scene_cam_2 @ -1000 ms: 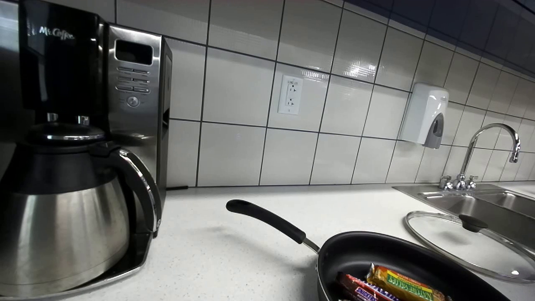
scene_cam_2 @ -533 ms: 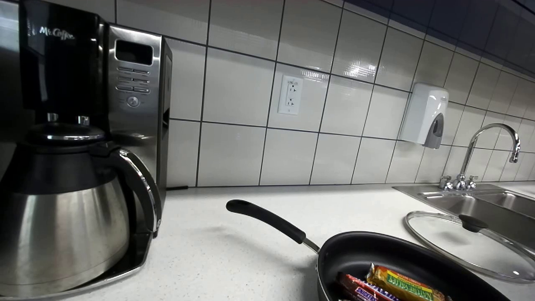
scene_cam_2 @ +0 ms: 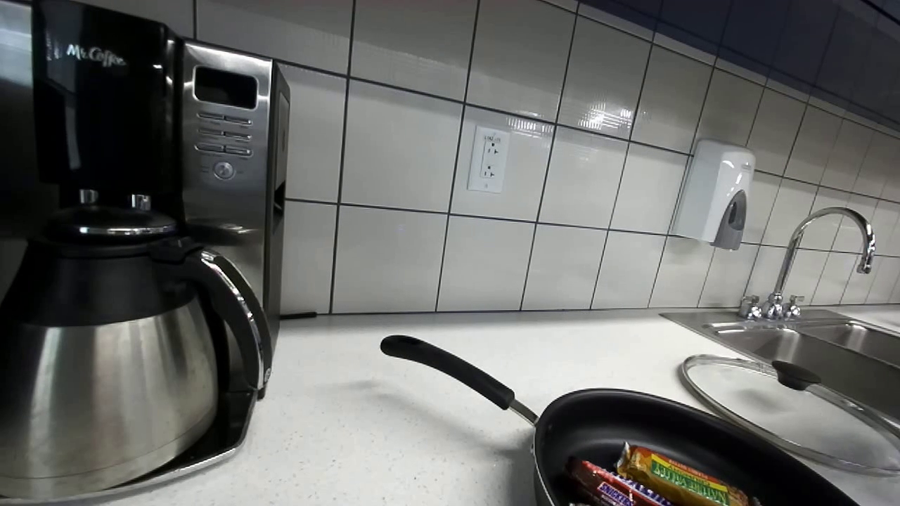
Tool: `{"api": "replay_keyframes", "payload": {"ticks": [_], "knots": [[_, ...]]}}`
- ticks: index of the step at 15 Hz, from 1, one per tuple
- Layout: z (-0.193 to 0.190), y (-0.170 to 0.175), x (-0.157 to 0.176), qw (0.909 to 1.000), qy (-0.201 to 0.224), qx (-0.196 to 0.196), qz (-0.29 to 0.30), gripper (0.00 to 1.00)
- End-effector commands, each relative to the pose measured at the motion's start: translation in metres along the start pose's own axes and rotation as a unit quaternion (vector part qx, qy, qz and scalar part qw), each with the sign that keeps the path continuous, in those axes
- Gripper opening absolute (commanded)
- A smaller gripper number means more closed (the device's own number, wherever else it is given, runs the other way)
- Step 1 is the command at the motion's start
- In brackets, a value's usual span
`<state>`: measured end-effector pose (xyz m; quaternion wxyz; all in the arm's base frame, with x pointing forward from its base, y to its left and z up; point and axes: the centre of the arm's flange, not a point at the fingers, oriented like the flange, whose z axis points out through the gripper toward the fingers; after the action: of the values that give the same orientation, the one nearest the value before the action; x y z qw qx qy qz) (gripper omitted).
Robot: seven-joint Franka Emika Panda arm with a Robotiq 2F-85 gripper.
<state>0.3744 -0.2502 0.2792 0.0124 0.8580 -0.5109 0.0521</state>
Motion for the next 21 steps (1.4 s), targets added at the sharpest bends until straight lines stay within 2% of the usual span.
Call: {"api": "replay_keyframes", "payload": {"ticks": [1, 4, 6, 9, 11, 15, 19, 21], "knots": [[-0.021, -0.033, -0.014, 0.9953, 0.000, 0.007, -0.097, 0.04], [-0.025, -0.066, -0.031, 0.9839, 0.000, 0.023, -0.177, 0.04], [-0.028, -0.084, -0.043, 0.9724, 0.004, 0.032, -0.231, 0.04], [-0.036, -0.111, -0.064, 0.9496, 0.008, 0.040, -0.311, 0.04], [-0.042, -0.126, -0.077, 0.9310, 0.009, 0.050, -0.361, 0.04], [-0.057, -0.147, -0.115, 0.8856, 0.014, 0.066, -0.460, 0.04], [-0.063, -0.169, -0.166, 0.8305, 0.003, 0.079, -0.551, 0.04], [-0.062, -0.177, -0.194, 0.7995, -0.007, 0.082, -0.595, 0.04]]}}
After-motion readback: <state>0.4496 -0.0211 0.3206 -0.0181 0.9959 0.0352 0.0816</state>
